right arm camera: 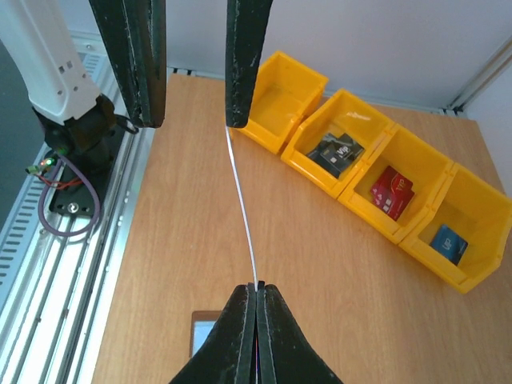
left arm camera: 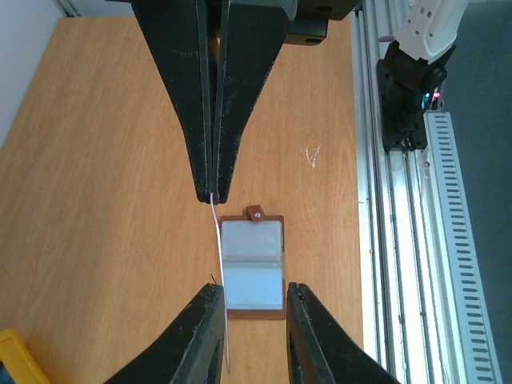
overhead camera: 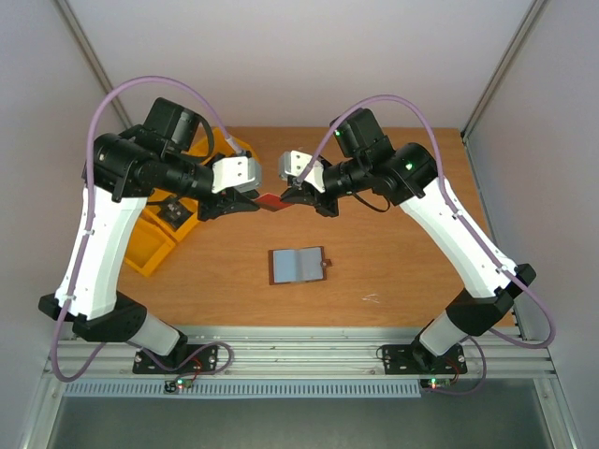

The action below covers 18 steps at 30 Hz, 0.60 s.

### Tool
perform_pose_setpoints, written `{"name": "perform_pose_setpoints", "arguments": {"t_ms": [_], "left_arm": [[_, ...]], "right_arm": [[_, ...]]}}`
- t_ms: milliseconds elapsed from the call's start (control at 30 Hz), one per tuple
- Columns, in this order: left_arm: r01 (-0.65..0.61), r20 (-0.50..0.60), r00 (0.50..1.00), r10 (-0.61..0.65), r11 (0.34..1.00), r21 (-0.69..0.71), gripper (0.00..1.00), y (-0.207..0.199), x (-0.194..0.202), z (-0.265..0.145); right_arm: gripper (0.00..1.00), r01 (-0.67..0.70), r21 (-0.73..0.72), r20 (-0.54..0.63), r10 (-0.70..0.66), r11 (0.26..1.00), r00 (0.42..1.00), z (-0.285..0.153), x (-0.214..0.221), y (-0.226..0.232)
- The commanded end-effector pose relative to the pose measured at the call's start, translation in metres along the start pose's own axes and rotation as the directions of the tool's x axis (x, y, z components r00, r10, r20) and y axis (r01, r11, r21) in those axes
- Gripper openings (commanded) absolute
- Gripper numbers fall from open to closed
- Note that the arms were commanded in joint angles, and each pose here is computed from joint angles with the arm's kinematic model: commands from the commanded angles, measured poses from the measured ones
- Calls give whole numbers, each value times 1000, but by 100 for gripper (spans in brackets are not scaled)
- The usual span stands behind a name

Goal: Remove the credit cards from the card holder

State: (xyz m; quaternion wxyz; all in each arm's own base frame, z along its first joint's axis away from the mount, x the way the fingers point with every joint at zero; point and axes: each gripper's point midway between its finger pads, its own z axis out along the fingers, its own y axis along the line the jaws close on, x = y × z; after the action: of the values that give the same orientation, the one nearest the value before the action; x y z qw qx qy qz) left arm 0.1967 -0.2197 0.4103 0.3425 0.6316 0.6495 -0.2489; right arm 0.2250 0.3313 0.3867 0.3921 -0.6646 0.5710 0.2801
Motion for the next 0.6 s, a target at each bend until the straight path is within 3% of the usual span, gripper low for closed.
{"name": "perform_pose_setpoints", "arguments": {"t_ms": [0,233,333,433,567], "left_arm": [[28,4,1000,-28,999,43,22,-4,2,7],[31,-38,999,-33,998,-55,28,25,8,16],[34,-40,999,-38,996,-83,20,34,7,18],[31,-28,999,-34,996,-86,2,37,3,19],[35,-24,999,-36,997,-62,0,34,2,20]], "right_arm": [[1,37,25,-3,-37,999,999,-5,-7,-3],[1,40,10,9,-40,999,999,-6,-10,1],[1,40,3,13,-40,999,999,-8,-10,3],[1,38,6,4,-38,999,999,-8,-8,3],[1,34,11,-1,-34,999,999,-8,-7,2]]}}
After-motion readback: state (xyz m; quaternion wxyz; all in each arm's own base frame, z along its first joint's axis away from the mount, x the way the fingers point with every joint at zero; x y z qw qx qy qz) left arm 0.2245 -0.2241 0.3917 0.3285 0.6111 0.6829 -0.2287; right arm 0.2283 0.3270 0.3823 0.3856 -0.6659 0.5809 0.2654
